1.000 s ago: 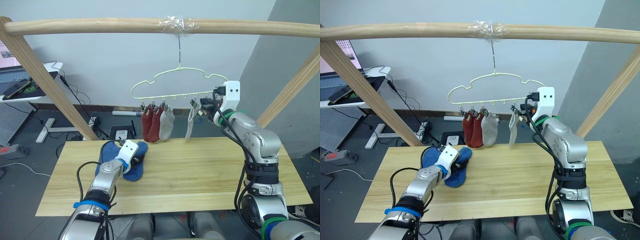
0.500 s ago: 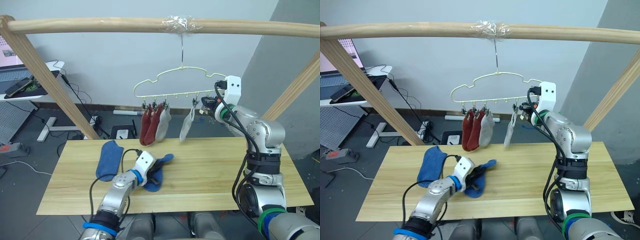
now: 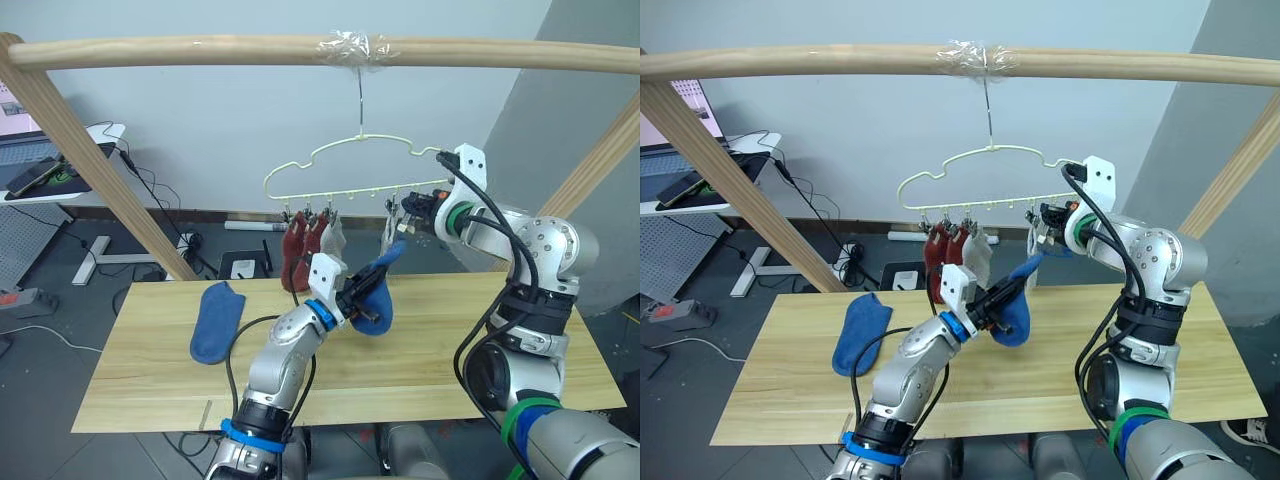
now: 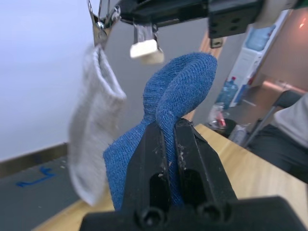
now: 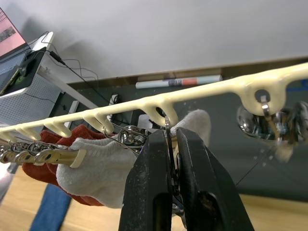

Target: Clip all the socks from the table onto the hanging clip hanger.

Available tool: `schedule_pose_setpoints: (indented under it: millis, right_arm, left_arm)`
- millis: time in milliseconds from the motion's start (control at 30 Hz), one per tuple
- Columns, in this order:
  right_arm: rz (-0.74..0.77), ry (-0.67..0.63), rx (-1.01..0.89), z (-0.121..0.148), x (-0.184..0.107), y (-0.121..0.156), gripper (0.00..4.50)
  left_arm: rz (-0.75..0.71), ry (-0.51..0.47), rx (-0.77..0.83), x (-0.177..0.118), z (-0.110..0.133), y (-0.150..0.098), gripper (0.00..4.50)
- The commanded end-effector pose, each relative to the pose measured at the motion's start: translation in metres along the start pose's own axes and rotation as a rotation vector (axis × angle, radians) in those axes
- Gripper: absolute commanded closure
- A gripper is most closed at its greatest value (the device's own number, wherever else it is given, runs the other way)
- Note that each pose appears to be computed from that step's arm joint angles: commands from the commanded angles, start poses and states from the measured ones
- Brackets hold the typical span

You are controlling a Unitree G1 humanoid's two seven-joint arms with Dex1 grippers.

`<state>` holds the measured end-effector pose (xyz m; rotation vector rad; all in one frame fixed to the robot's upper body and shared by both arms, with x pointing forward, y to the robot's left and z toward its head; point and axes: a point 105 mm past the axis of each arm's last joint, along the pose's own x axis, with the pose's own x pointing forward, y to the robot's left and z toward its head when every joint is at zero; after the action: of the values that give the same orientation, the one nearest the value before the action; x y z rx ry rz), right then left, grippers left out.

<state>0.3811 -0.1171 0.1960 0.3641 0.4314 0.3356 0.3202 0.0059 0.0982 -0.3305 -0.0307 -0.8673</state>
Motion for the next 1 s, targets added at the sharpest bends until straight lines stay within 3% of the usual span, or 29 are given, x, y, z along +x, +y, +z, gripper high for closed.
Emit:
schedule_pose_setpoints:
  millis: [33,533,767,1000]
  right_arm:
    - [-0.041,-0.011,0.021,0.005,-0.007,-0.006,4.5]
    - [-0.054,-0.002,0.057,0.004,-0.01,-0.003,4.5]
    - [-0.061,-0.011,0.065,0.008,-0.01,-0.005,4.5]
    - [-0.06,-0.009,0.072,0.008,-0.01,-0.004,4.5]
  left_arm:
    - [-0.001,-0.063,0.036,0.009,0.014,-0.001,4.47]
    - [-0.038,-0.113,0.057,0.027,0.022,-0.007,4.47]
    - [-0.085,-0.067,0.072,0.014,0.01,-0.014,4.47]
    - [-0.08,-0.058,0.082,0.018,0.007,-0.014,4.47]
